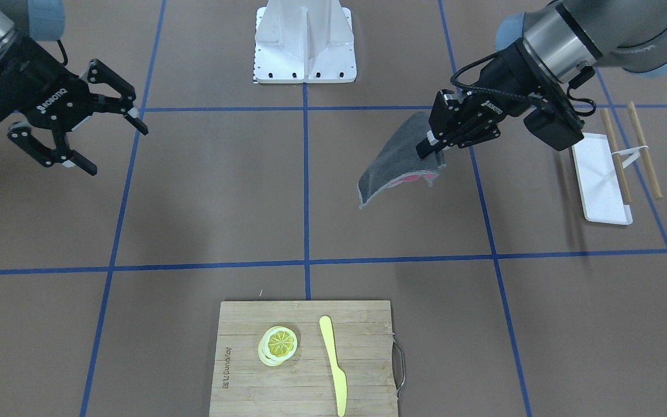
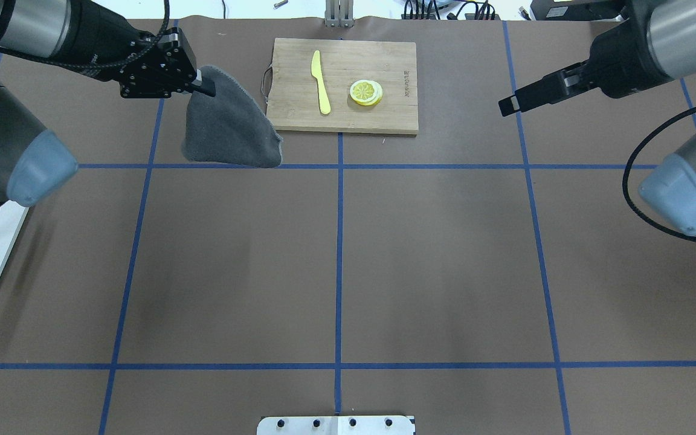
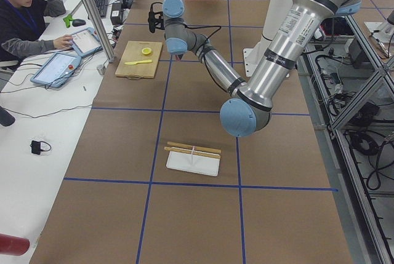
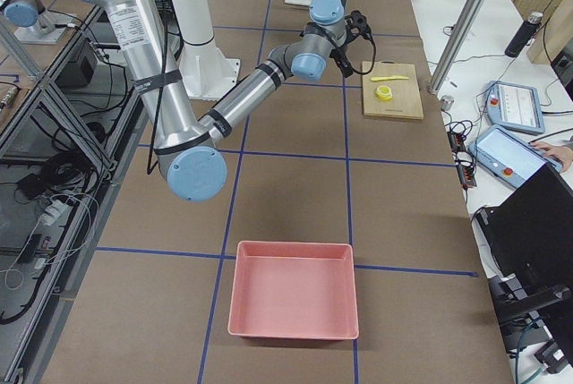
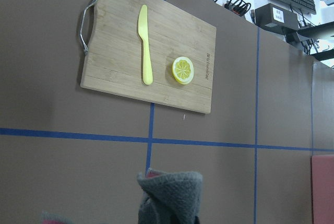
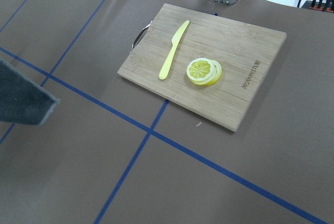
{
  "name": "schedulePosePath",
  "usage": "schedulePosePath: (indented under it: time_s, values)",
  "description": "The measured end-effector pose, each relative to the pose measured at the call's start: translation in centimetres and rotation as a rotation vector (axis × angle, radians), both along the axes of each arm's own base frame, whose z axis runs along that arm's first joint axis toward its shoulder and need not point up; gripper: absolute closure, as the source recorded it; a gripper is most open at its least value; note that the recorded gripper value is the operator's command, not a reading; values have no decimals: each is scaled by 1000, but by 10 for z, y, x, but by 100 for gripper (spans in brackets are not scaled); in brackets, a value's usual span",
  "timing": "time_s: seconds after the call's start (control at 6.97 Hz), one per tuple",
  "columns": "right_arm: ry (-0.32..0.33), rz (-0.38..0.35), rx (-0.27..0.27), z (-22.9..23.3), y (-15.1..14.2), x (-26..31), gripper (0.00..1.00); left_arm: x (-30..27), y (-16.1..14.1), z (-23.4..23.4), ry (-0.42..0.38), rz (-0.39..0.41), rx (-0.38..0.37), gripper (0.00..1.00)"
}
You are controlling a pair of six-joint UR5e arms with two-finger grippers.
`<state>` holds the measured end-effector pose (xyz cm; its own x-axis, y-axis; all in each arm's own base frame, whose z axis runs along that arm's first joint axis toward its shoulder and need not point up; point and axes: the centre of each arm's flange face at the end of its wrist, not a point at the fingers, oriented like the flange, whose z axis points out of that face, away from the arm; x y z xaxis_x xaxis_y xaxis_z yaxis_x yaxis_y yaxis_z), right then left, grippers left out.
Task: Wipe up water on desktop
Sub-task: 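Carry the grey towel forward with the left gripper while the right gripper approaches, then bring the towel toward the right gripper and grasp its lower edge with the right gripper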
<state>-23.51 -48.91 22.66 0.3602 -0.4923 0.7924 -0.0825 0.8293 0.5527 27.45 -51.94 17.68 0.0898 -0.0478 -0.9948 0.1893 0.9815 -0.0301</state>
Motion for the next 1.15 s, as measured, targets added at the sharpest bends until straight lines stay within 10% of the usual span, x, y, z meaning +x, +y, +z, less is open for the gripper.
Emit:
schedulePosePath:
  time_s: [1.15]
  values:
    - [-200, 171, 109, -73, 66, -124, 2, 30, 38, -30, 176, 22, 52, 100]
